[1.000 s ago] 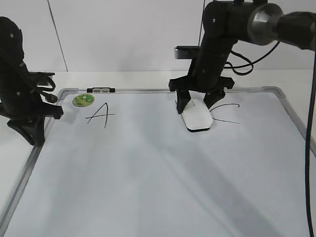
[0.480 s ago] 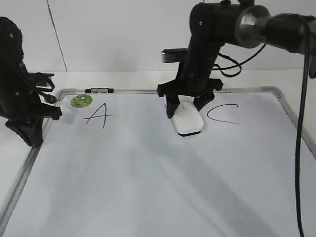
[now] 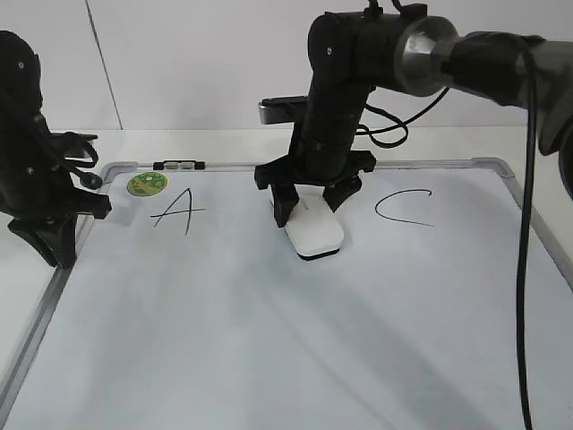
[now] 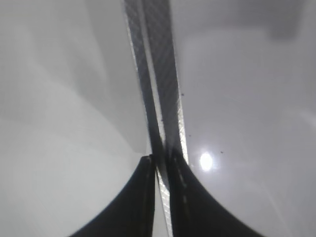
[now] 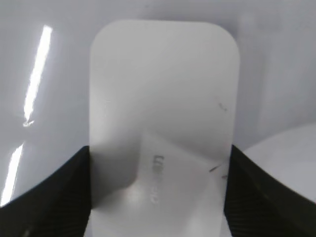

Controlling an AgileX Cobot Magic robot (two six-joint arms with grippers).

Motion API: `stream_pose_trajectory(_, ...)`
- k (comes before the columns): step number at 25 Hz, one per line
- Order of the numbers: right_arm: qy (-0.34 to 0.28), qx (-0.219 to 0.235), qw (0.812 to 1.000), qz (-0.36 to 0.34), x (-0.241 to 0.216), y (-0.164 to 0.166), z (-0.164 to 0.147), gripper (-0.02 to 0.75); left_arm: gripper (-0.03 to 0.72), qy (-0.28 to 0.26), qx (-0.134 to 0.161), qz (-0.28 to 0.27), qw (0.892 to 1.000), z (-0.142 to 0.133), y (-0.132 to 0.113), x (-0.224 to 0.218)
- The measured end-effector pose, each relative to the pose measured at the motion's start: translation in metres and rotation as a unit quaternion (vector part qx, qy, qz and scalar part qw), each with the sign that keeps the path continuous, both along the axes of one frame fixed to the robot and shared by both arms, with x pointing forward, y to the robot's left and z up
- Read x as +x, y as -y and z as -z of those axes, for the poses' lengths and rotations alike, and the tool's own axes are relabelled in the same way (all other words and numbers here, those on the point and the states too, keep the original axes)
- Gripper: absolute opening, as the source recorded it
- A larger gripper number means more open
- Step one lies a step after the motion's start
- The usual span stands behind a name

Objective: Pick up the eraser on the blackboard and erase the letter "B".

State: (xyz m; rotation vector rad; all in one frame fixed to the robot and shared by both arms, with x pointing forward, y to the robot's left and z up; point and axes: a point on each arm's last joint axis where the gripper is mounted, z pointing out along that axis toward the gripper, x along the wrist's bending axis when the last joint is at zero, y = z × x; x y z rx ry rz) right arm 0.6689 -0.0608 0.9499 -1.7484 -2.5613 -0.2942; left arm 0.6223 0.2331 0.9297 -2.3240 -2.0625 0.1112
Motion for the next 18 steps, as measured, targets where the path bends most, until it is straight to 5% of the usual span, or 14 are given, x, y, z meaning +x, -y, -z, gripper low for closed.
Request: stream_pose_trajectory(18,-0.008,0.018,0.996,0.082,0.031,0.067,-0.001,0.563,0.041,0.0,-0.001,0.0,1.0,0.0,0.0,0.0)
